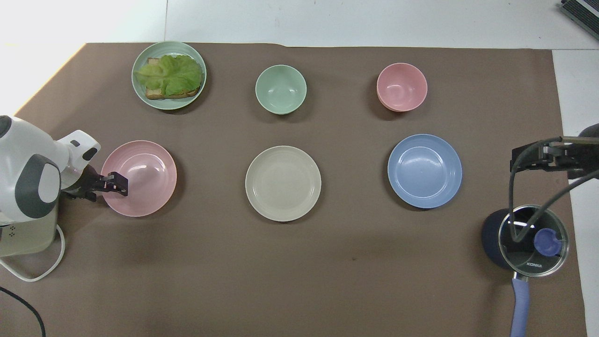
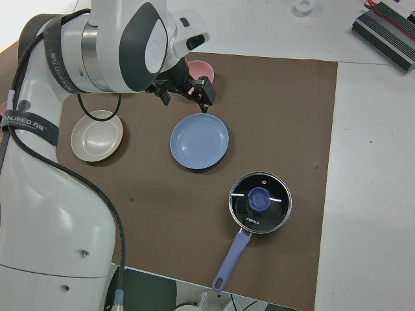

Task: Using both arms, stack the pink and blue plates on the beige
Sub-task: 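Reach the left gripper to the pink plate rim and grasp it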

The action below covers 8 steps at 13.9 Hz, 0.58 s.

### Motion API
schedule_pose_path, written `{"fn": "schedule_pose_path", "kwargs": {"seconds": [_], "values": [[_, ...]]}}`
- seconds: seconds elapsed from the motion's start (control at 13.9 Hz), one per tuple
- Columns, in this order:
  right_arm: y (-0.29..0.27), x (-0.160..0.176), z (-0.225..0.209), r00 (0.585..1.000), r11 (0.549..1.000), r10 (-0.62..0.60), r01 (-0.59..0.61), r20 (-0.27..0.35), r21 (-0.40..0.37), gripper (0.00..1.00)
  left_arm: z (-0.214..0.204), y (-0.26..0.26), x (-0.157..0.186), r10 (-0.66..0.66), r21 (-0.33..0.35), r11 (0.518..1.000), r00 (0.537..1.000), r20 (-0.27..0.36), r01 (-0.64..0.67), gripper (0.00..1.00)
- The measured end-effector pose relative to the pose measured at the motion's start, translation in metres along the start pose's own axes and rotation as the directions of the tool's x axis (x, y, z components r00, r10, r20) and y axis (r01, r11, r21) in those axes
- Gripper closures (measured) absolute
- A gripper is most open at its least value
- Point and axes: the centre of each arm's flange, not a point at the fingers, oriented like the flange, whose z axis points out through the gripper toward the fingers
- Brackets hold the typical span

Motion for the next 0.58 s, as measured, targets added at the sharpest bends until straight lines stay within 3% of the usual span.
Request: {"fn": "schedule_pose_path", "kwargs": {"seconds": [0.36, 0.58], "values": [[0.003, 0.001, 0.0, 1.0, 1.0, 0.006, -0.006, 0.0, 0.0, 0.0, -0.006, 0.0, 0.002, -0.002, -0.003, 1.0, 1.0, -0.01, 0.002, 0.8], [0.006, 0.001, 0.0, 1.0, 1.0, 0.011, -0.011, 0.001, 0.001, 0.0, -0.032, 0.003, 0.001, 0.012, -0.008, 1.0, 0.999, 0.033, -0.012, 0.87]]}}
